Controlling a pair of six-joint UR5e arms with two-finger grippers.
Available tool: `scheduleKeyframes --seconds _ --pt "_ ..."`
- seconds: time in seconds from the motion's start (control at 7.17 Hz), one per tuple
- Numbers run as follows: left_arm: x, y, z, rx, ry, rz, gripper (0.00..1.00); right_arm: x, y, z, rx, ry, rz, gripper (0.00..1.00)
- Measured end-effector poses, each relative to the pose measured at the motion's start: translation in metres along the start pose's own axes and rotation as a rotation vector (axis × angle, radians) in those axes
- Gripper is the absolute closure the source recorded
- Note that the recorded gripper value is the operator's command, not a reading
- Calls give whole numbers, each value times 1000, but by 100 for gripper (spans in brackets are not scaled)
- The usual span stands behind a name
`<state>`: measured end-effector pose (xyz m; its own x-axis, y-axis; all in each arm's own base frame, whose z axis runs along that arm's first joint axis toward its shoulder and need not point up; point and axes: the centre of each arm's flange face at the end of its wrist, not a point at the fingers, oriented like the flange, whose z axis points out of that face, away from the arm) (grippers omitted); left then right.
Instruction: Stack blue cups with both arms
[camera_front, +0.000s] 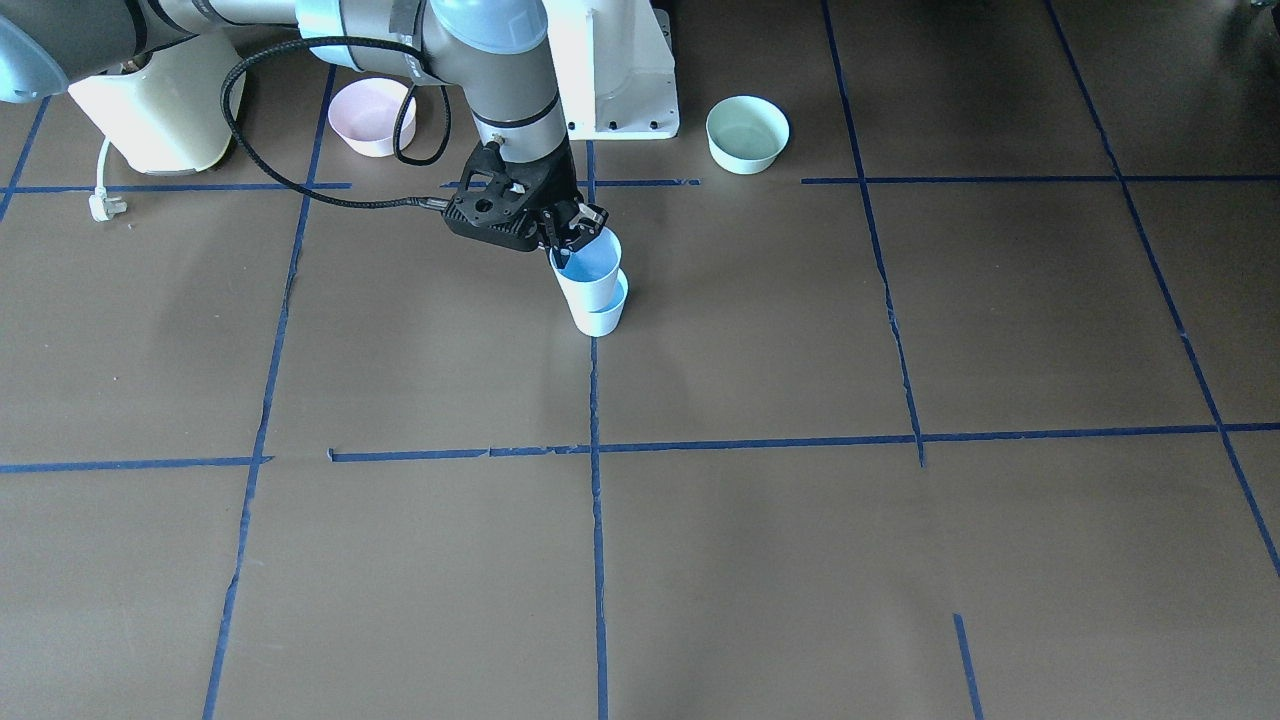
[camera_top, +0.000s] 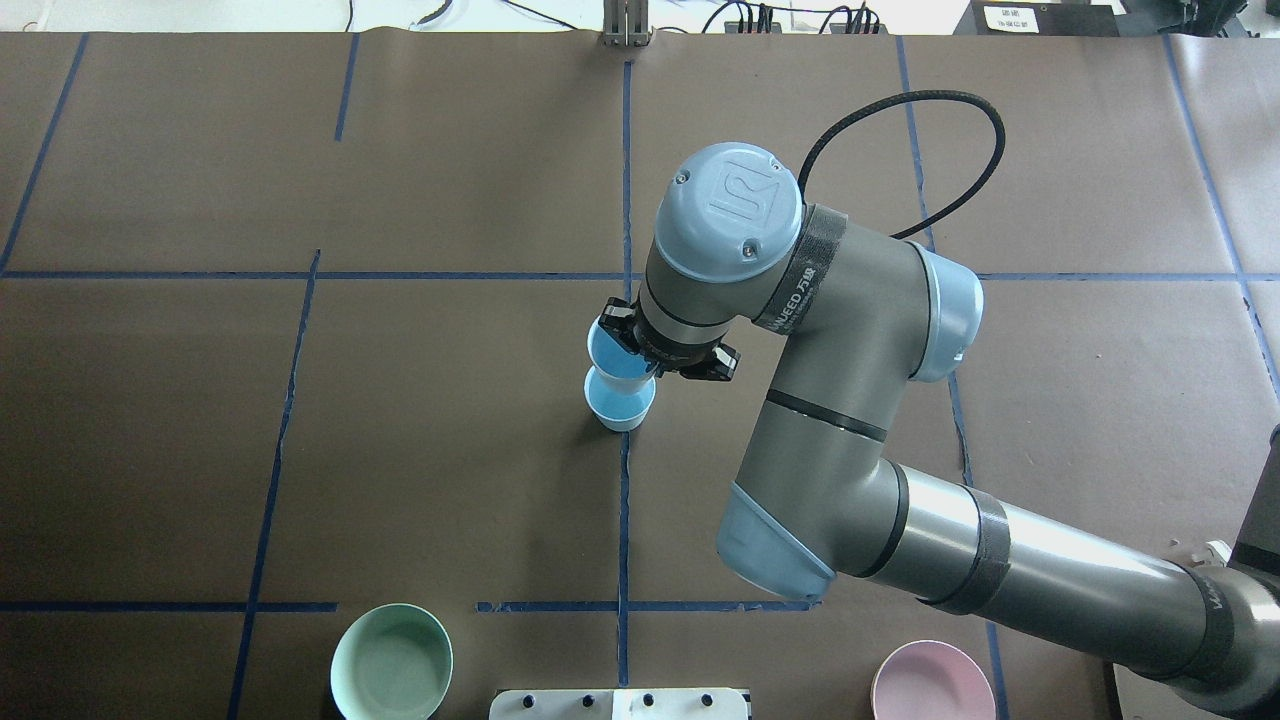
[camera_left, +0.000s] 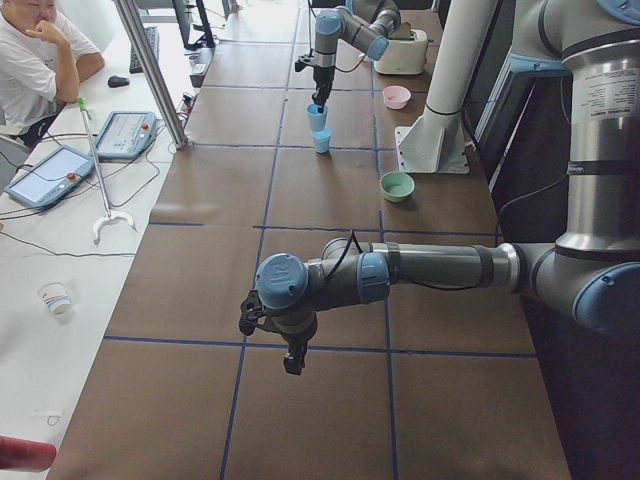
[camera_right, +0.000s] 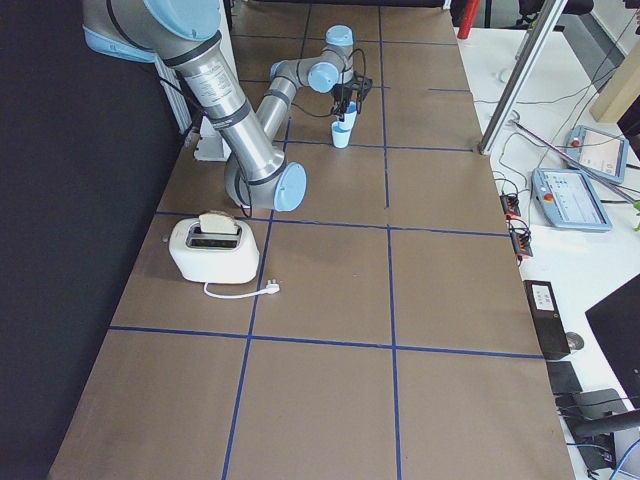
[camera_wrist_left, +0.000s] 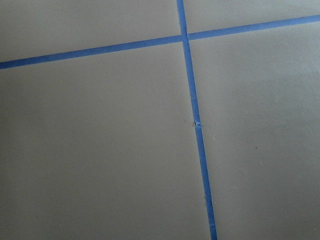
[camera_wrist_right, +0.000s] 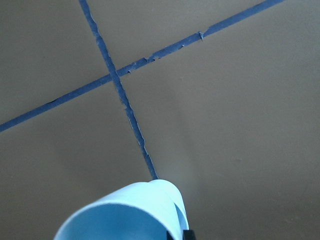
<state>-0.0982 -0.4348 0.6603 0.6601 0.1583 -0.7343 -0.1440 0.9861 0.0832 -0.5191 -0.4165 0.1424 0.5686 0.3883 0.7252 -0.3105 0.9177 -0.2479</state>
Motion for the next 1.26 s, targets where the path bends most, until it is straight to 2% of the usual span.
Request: scheduleKeyframes --seconds 0.14,0.28,0.98,1.12,1.26 --pt "0 0 0 0 0 0 0 0 6 4 5 3 -7 95" --pt "0 0 0 0 0 0 0 0 10 7 11 6 -13 1" --pt "-1 0 1 -2 0 -2 0 9 17 11 14 9 -56 0" --pt "-2 0 2 -4 -1 -3 0 19 5 4 19 6 -93 0" --pt "-2 0 2 -5 -1 -8 0 43 -28 -4 20 15 -148 0"
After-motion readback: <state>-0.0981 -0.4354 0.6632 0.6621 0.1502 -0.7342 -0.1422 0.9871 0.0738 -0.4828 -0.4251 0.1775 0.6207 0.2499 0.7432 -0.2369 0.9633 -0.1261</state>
